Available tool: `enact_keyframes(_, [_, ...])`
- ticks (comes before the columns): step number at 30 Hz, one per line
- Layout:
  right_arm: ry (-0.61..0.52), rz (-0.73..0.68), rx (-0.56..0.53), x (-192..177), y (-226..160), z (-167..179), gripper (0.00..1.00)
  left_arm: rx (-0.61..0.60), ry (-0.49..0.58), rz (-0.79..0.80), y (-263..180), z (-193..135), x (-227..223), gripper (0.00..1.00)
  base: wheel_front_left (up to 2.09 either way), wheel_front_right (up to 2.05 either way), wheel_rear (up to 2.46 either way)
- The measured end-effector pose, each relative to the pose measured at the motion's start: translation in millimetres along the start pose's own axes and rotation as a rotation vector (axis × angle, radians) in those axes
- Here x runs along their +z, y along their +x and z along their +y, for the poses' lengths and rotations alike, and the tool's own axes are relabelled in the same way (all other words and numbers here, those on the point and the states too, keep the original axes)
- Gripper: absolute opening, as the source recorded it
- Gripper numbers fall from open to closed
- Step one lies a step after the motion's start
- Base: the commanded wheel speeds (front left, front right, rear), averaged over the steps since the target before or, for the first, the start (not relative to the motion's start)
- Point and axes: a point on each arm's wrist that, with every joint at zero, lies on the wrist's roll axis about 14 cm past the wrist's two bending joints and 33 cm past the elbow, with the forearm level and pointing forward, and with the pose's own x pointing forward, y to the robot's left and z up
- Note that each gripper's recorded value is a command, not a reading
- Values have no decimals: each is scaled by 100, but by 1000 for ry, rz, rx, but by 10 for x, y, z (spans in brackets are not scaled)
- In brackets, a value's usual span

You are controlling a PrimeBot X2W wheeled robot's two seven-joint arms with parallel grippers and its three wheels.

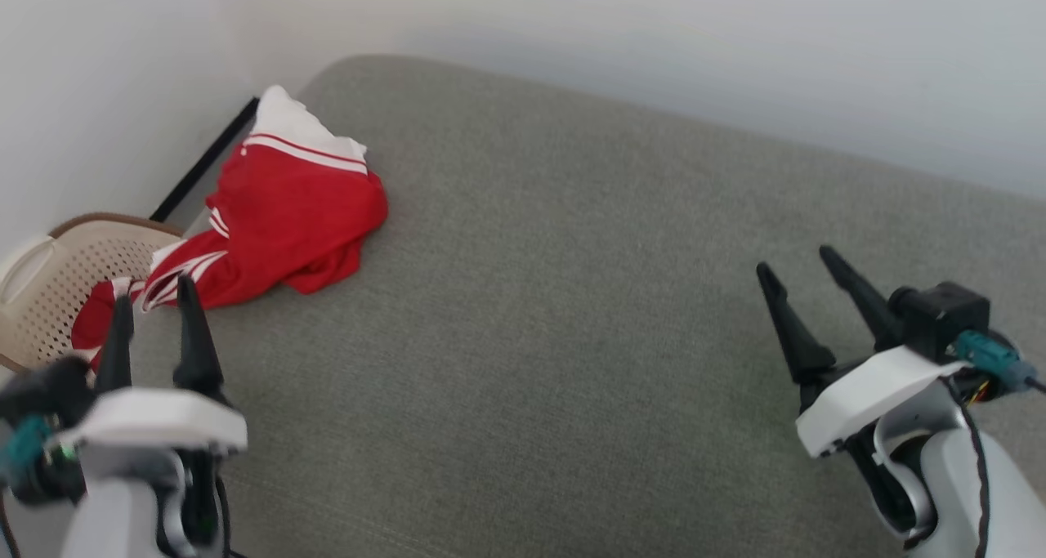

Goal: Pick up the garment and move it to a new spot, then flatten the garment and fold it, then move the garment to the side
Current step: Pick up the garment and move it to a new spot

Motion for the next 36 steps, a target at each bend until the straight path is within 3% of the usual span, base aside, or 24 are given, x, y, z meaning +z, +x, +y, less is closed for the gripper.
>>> enact_keyframes(13, [-17, 8, -36, -69, 217, -457, 100, -30, 47, 54, 1068, -228, -56, 100, 0, 0, 0])
enact_keyframes(20, [-10, 26, -55, -218, 286, -699, 100, -16, 95, 190, 1487, -323, -527, 100, 0, 0, 0])
enact_keyframes(27, [-11, 26, -72, -283, 331, -895, 100, 26, 139, 367, 1761, -371, -1069, 100, 0, 0, 0])
enact_keyframes(36, [-26, 43, -70, -317, 334, -985, 100, 126, 177, 604, 1709, -280, -1630, 100, 0, 0, 0])
